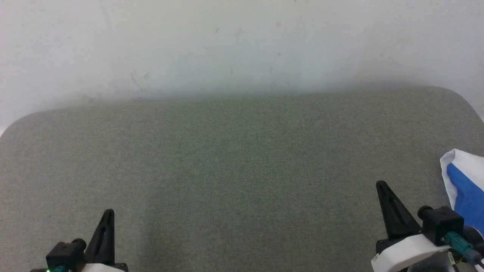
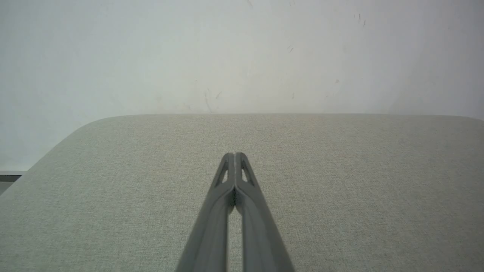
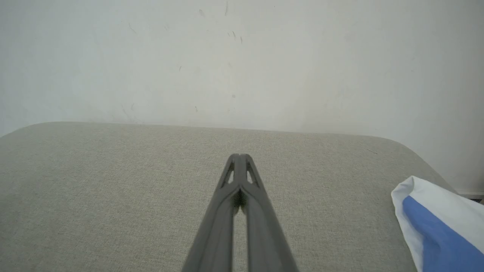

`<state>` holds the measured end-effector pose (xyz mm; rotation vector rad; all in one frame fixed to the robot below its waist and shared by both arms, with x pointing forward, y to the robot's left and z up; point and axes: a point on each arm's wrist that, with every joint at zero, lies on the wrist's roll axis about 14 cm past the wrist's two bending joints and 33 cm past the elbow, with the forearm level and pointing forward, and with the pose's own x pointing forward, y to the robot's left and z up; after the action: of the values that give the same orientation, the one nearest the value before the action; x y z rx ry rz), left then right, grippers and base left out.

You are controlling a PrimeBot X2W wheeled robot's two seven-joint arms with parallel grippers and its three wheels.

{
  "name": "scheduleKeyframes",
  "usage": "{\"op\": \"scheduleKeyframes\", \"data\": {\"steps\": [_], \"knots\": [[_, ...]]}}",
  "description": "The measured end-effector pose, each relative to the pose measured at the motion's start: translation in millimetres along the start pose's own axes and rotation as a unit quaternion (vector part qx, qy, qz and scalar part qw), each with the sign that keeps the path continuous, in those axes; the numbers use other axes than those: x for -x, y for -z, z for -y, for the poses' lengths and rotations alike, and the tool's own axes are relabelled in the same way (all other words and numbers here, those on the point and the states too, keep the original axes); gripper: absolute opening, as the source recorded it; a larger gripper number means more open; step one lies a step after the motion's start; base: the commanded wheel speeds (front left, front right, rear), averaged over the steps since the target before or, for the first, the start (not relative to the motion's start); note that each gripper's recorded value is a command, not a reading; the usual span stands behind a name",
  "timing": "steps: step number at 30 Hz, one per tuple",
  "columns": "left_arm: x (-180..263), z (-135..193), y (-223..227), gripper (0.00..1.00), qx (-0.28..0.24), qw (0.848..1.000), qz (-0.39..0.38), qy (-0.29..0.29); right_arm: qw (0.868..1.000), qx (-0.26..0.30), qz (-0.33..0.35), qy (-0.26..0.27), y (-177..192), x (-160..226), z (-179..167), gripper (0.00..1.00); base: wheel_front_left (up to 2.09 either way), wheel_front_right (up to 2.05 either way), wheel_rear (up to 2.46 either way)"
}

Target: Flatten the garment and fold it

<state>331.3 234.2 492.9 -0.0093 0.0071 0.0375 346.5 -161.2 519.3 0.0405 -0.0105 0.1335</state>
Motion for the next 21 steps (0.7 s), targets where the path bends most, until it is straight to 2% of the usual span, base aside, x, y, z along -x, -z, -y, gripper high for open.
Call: {"op": "scheduleKeyframes", "data": {"steps": [21], "knots": [[-9, 13, -6, 0.00, -0.006, 1.000, -0.001, 0.007, 1.000, 0.011, -0.005, -0.001, -1, -5, 0, 0.00, 0.00, 0.00, 0.00]]}}
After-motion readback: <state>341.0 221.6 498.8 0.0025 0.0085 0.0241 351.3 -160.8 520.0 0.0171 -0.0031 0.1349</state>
